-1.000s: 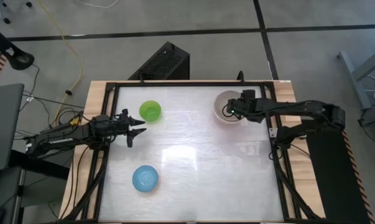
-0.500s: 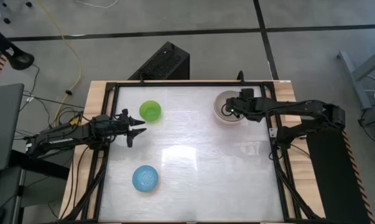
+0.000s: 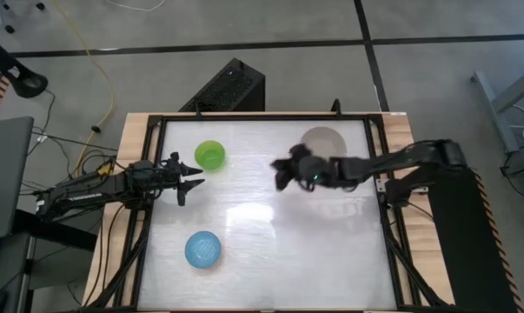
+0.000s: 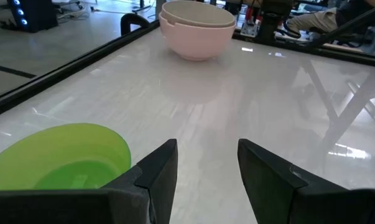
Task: Nest bowls inside each other
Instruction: Stack the blue bowl on top of the gray bowl
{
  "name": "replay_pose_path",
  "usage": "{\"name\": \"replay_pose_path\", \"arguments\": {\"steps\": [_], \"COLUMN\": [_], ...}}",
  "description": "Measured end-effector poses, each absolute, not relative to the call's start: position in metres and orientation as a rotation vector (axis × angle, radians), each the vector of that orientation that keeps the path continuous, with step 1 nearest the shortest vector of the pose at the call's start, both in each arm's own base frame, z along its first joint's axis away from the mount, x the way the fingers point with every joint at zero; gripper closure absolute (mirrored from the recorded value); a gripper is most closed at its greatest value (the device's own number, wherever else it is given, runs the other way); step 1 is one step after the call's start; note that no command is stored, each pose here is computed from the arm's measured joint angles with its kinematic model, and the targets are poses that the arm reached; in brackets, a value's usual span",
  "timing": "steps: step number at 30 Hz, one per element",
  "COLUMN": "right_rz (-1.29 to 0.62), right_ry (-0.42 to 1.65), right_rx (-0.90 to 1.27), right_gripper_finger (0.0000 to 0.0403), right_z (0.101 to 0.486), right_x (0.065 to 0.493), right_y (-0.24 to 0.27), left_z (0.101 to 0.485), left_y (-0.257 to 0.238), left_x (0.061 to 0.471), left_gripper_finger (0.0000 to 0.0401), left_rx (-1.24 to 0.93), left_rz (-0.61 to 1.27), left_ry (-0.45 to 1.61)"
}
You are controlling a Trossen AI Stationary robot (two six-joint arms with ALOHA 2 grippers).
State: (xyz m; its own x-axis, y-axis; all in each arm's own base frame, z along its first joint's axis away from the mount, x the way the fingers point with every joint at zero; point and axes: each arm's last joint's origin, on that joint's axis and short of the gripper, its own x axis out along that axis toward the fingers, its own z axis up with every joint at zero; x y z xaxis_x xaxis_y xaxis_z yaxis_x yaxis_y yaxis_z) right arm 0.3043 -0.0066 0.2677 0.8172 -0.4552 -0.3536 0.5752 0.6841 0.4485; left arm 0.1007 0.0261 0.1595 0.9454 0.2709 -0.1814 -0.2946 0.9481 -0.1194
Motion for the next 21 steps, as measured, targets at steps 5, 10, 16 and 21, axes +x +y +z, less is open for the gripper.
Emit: {"name": "replay_pose_path", "arguments": {"steps": [5,10,16,21], "right_rz": [-0.377,-0.11,-0.038,-0.072], "right_ry": [0.278,0.343,0.453,0.611], "right_rx": [0.528,0.459,0.416,0.443], "right_gripper_finger": [0.0282,0.0282,0.0282,0.0282], "right_z": [0.254,0.252,0.263,0.263], "right_x": [0.357,0.42,0.476,0.503], "right_y": [0.022,0.062,0.099,0.121], "left_z": [0.16,0.16,0.16,0.16], "left_y": [0.026,0.026,0.026,0.026], "left_x": [0.101,0.101,0.101,0.101], "left_gripper_finger": [0.0244,0.0244,0.0244,0.0244], "left_rx": [-0.146,-0.146,-0.146,-0.146], "left_rz": [0.29,0.289,0.289,0.289], "left_ry": [0.163,0.164,0.164,0.164]}}
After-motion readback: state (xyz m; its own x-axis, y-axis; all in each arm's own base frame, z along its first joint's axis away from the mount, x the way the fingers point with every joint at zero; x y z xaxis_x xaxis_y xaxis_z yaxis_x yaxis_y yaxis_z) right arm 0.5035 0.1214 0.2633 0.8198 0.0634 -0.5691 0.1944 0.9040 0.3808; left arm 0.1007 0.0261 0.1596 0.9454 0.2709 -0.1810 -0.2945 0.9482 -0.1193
